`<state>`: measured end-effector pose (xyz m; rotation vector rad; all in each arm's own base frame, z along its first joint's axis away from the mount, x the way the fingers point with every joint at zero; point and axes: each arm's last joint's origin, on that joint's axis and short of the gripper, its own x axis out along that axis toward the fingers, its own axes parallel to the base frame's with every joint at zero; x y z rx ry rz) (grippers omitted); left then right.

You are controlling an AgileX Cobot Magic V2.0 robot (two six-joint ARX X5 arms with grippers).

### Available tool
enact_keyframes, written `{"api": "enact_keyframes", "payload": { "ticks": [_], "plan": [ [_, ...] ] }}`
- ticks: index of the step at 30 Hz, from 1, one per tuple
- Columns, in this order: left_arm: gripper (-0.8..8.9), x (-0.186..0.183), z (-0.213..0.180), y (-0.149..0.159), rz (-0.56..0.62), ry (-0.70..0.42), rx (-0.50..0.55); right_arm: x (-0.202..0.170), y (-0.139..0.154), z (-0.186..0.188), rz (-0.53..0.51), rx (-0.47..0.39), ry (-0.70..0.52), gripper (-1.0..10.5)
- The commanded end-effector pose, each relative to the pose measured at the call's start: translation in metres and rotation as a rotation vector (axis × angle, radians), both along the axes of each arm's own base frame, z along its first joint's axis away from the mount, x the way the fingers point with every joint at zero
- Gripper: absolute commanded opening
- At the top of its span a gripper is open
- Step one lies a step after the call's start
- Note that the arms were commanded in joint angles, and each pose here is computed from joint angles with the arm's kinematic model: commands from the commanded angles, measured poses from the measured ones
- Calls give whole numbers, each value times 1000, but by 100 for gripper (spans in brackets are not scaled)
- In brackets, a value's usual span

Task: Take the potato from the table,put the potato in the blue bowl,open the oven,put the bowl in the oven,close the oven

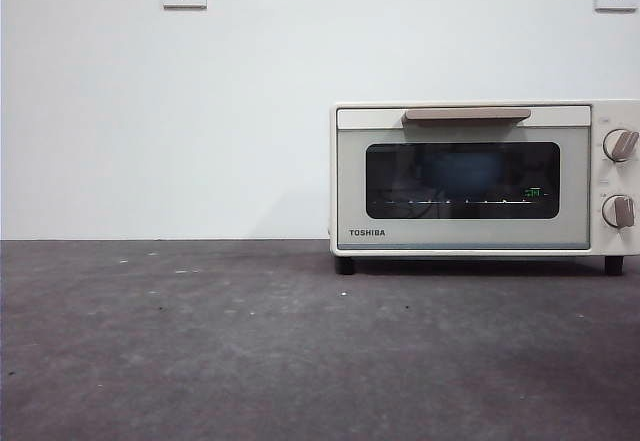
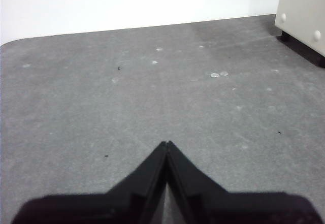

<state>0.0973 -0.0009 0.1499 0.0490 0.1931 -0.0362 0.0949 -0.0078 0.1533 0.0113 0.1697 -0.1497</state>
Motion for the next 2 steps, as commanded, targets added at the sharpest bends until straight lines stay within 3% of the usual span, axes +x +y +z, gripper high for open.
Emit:
{"api": "enact_keyframes", "payload": {
  "ticks": [1, 2],
  "plan": [
    [-4, 0, -3, 0, 2, 4, -5, 1, 0, -3, 1, 11, 2, 1],
    [-4, 0, -3, 0, 2, 4, -5, 1, 0, -3, 1, 11, 2, 1]
  ]
}}
